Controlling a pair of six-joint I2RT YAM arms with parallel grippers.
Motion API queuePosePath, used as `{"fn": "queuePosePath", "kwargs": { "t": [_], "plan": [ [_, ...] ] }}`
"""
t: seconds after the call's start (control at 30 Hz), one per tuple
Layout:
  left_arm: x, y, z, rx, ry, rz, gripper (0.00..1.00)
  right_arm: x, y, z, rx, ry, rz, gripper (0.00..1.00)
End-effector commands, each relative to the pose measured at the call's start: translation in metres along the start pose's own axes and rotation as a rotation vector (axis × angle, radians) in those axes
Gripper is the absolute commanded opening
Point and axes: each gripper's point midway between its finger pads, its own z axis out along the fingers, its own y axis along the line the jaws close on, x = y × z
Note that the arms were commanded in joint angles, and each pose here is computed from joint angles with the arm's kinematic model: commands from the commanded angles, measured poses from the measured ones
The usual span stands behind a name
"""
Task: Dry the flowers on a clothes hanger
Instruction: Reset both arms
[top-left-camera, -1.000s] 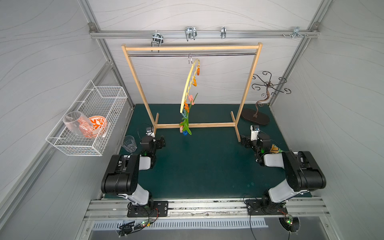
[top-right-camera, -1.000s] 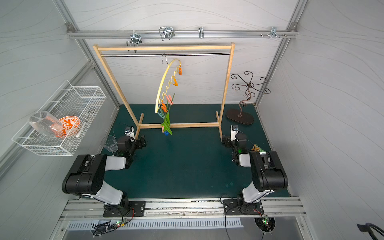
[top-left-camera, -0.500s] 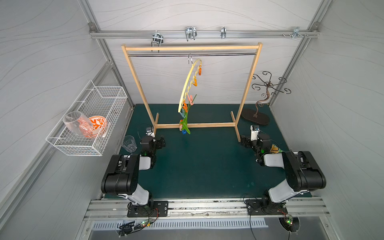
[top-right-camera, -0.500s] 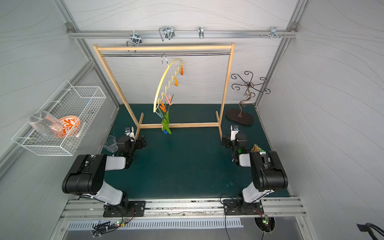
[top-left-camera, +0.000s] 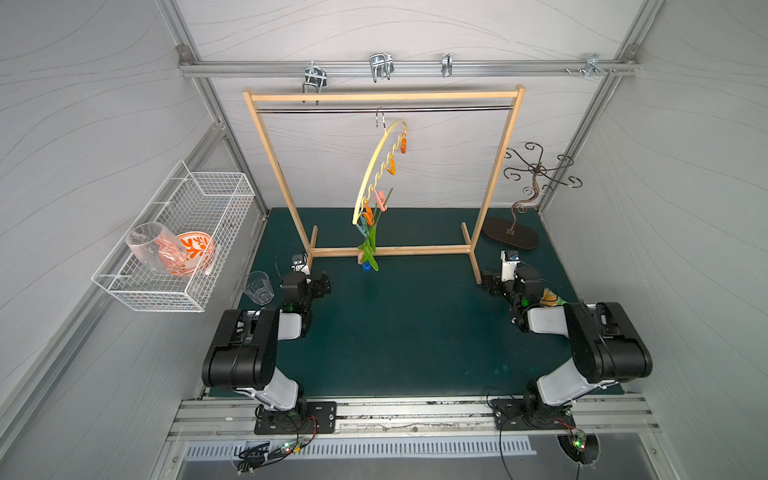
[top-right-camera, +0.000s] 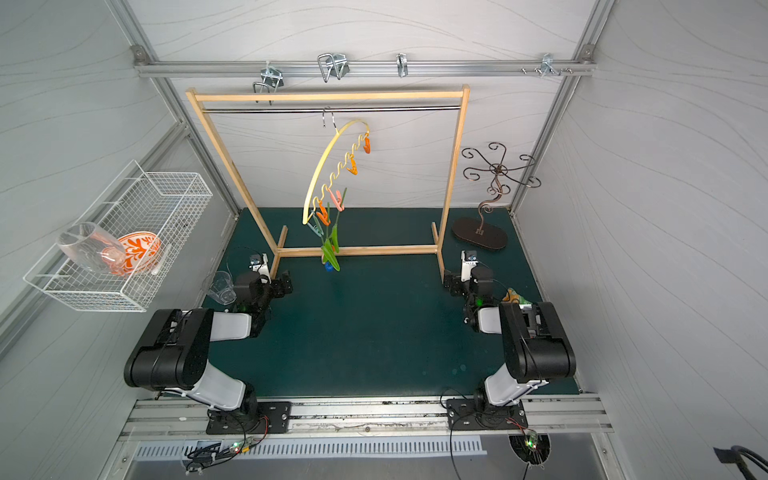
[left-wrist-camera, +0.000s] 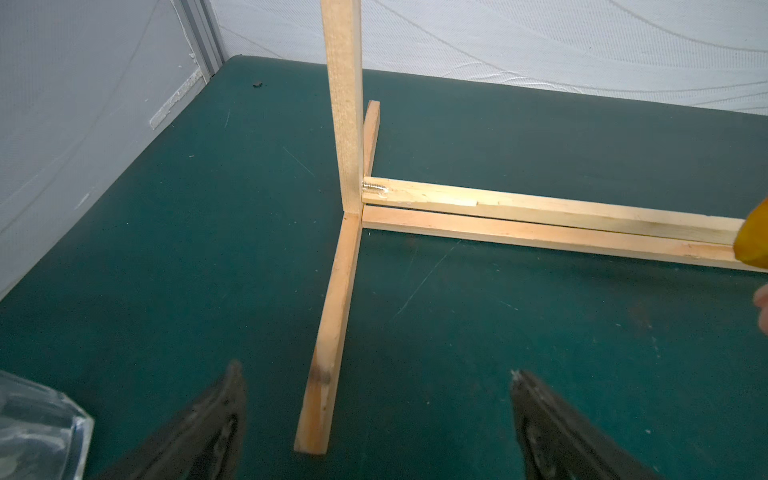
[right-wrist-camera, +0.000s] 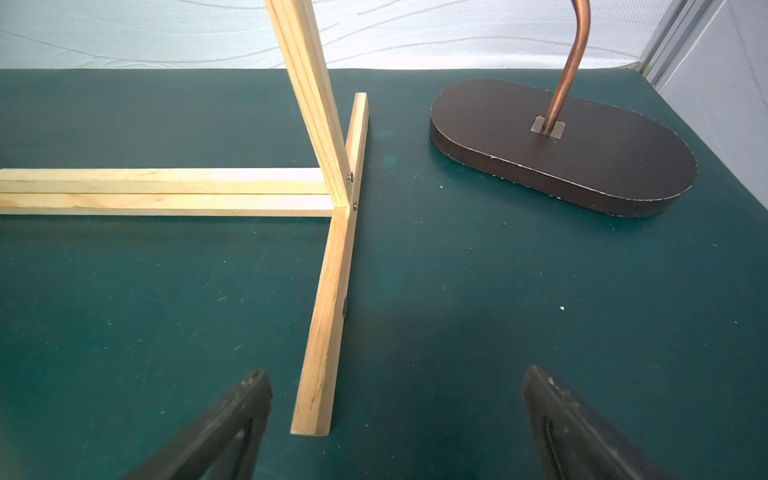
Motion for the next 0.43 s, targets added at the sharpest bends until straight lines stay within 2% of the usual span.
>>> {"fn": "queuePosePath", "kwargs": {
  "t": [0.0, 0.4],
  "plan": [
    [-0.0186, -0.0028, 0.0001, 0.016, -0.056, -0.008, 1.0, -0.0039, 0.0008, 0.0014, -0.011, -0.003, 0.006, 0.99],
    [-0.0187, -0.0027, 0.0001, 0.015, -0.057, -0.007, 1.0, -0.0036, 0.0007, 0.0014, -0.011, -0.002, 0.006, 0.99]
  ]
}}
